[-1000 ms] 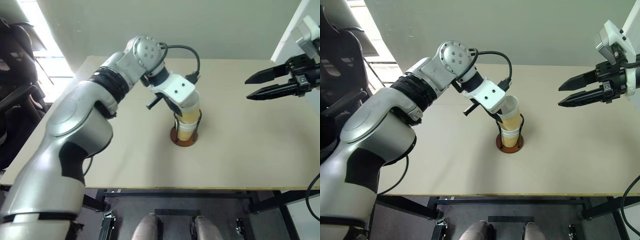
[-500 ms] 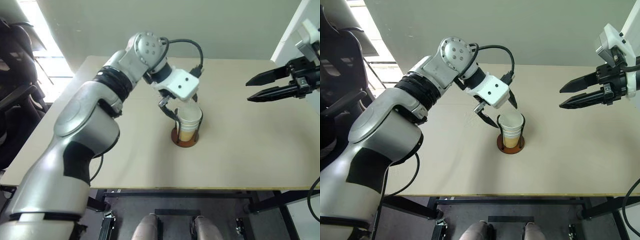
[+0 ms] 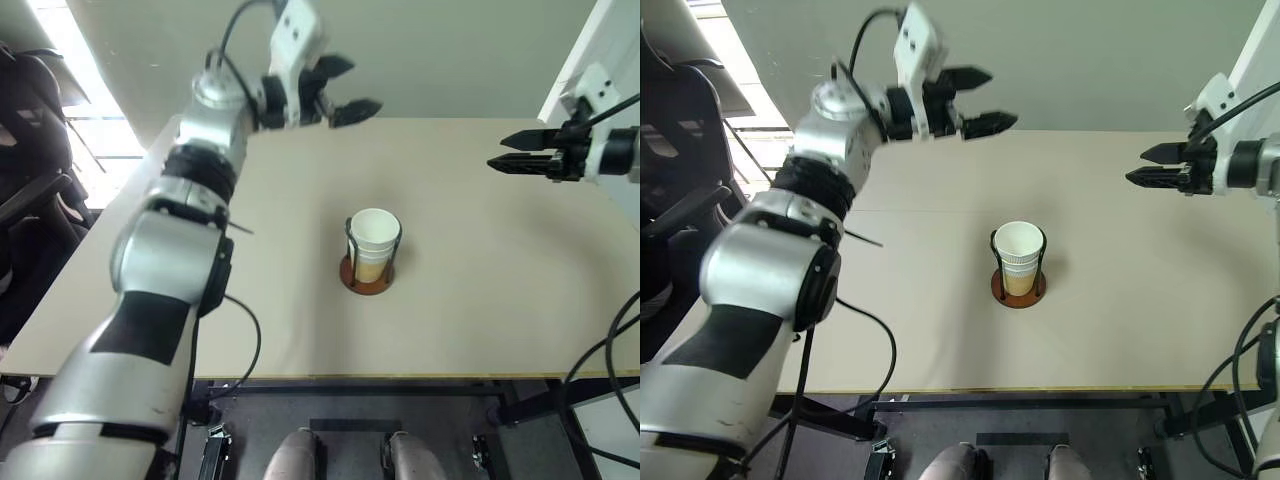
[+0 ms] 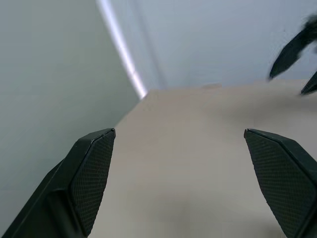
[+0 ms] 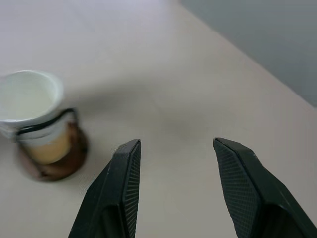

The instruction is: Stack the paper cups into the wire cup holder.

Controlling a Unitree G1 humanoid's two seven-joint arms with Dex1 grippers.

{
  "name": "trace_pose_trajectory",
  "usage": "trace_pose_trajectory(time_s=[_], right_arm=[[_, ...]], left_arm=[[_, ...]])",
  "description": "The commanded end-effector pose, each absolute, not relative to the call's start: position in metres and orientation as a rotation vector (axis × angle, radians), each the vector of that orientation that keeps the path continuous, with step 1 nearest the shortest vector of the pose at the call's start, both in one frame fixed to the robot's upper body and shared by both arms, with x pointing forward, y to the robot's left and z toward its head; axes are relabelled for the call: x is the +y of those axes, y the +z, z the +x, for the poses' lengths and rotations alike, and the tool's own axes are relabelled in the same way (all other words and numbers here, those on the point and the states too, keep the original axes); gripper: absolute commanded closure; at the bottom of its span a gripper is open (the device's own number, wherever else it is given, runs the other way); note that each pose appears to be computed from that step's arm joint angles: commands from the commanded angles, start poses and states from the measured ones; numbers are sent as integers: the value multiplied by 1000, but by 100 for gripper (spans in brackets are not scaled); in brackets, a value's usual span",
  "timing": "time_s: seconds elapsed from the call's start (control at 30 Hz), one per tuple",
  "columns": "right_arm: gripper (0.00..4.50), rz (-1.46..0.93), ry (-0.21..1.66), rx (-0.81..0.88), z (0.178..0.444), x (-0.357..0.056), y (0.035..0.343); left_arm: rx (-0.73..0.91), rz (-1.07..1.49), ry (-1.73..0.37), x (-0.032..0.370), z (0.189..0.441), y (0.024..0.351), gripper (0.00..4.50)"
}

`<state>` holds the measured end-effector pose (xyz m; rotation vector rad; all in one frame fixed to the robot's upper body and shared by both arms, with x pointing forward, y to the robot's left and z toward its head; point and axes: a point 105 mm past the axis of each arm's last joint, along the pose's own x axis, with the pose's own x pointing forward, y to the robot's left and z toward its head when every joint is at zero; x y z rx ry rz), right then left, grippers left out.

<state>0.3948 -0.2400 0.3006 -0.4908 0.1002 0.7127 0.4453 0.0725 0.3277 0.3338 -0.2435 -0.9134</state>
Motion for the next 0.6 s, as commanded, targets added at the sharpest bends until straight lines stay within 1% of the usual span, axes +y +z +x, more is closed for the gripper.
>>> trace_pose_trajectory(time_s=[0.03, 0.13, 0.27, 0.3, 0.4, 0.6], right_arm=[[217, -456, 602, -1, 409, -248, 296], [217, -400, 574, -35, 419, -244, 282], [217, -288, 577, -67, 428, -231, 258], [217, -303, 582, -70, 429, -229, 252], [217, -320, 546, -77, 434, -227, 237], [217, -308, 398, -68, 448, -235, 219]], left_arm=[[-240, 283, -775, 90, 457, 320, 5], [-173, 256, -730, 101, 463, 299, 5], [-124, 234, -768, 111, 461, 277, 5], [-110, 251, -785, 111, 460, 271, 5], [-83, 254, -740, 121, 462, 255, 5], [-72, 208, -630, 141, 467, 236, 5]])
